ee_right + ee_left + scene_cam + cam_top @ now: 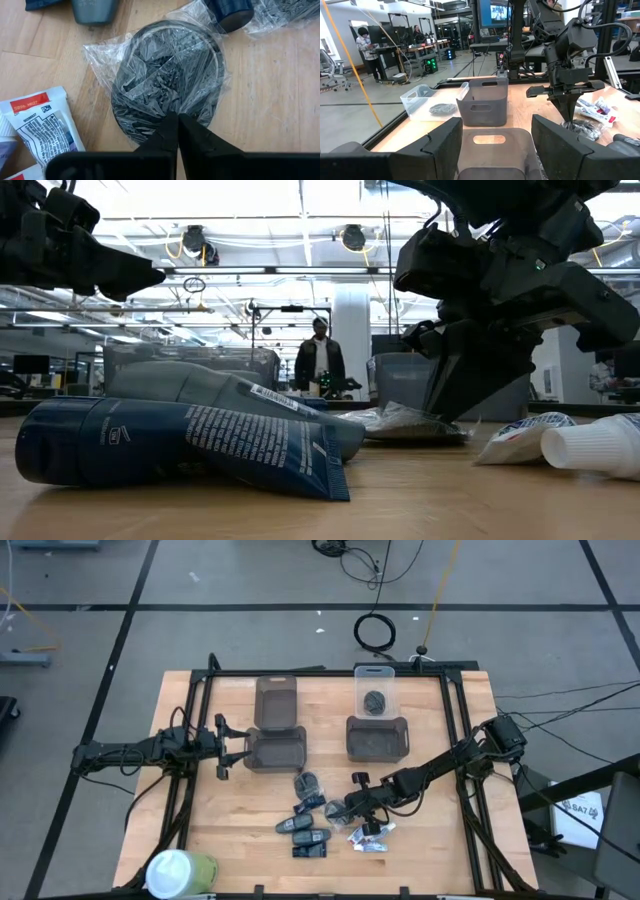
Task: Pick & Place Travel size toiletries
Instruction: Put the bottom black hairbrush into the transparent bin
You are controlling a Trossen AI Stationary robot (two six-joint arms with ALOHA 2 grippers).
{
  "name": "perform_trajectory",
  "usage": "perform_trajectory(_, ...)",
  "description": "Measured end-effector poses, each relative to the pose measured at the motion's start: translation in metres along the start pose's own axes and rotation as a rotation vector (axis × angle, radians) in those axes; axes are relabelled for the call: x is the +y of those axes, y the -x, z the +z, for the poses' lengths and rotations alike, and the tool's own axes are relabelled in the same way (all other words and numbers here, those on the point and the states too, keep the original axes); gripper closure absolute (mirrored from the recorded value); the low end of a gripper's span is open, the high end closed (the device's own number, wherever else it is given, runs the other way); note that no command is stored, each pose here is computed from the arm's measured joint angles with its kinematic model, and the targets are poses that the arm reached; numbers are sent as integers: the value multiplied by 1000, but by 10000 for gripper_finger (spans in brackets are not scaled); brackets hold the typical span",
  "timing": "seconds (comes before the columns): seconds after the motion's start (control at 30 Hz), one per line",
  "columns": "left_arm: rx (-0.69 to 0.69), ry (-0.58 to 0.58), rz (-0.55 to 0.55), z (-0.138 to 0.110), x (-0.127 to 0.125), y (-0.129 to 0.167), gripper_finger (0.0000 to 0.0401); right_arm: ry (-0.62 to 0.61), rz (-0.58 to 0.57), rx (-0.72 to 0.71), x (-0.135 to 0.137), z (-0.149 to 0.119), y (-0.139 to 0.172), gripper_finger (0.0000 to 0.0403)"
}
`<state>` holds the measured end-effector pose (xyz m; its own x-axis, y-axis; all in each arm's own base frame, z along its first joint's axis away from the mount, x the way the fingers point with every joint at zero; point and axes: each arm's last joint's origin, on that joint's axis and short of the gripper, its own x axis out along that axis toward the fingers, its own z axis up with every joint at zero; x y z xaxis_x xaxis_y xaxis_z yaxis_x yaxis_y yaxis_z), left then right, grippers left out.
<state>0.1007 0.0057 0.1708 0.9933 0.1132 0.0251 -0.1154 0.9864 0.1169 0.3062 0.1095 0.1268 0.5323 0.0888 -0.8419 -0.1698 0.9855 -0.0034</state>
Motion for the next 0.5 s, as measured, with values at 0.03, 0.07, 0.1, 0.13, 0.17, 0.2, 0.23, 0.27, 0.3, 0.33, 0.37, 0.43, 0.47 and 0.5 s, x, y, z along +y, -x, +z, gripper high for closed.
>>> perform_trajectory(0.03,0,0,0,0,0,0,167,0,0,0,0,0,0,402)
perform_trajectory(0.07,0,0,0,0,0,0,167,0,0,0,0,0,1,402)
perform_trajectory(0.1,0,0,0,0,0,0,166,0,0,1,0,0,2,402)
perform_trajectory(0.13,0,0,0,0,0,0,167,0,1,1,0,0,4,402)
perform_trajectory(0.17,0,0,0,0,0,0,167,0,1,1,0,0,5,402)
perform_trajectory(0.2,0,0,0,0,0,0,166,1,1,0,-1,1,7,403)
perform_trajectory(0.23,0,0,0,0,0,0,166,5,1,1,-1,1,9,403)
perform_trajectory(0.27,0,0,0,0,0,0,167,8,1,4,-1,1,12,403)
perform_trajectory(0.3,0,0,0,0,0,0,167,8,1,5,-1,1,15,403)
perform_trajectory(0.33,0,0,0,0,0,0,166,7,1,-1,-2,2,18,403)
perform_trajectory(0.37,0,0,0,0,0,0,167,6,2,-10,-2,3,21,403)
perform_trajectory(0.43,0,0,0,0,0,0,166,6,2,-12,-2,4,27,403)
perform_trajectory(0.47,0,0,0,0,0,0,166,6,3,-20,-2,5,29,403)
perform_trajectory(0.5,1,0,0,0,0,0,167,5,4,-31,-2,6,31,403)
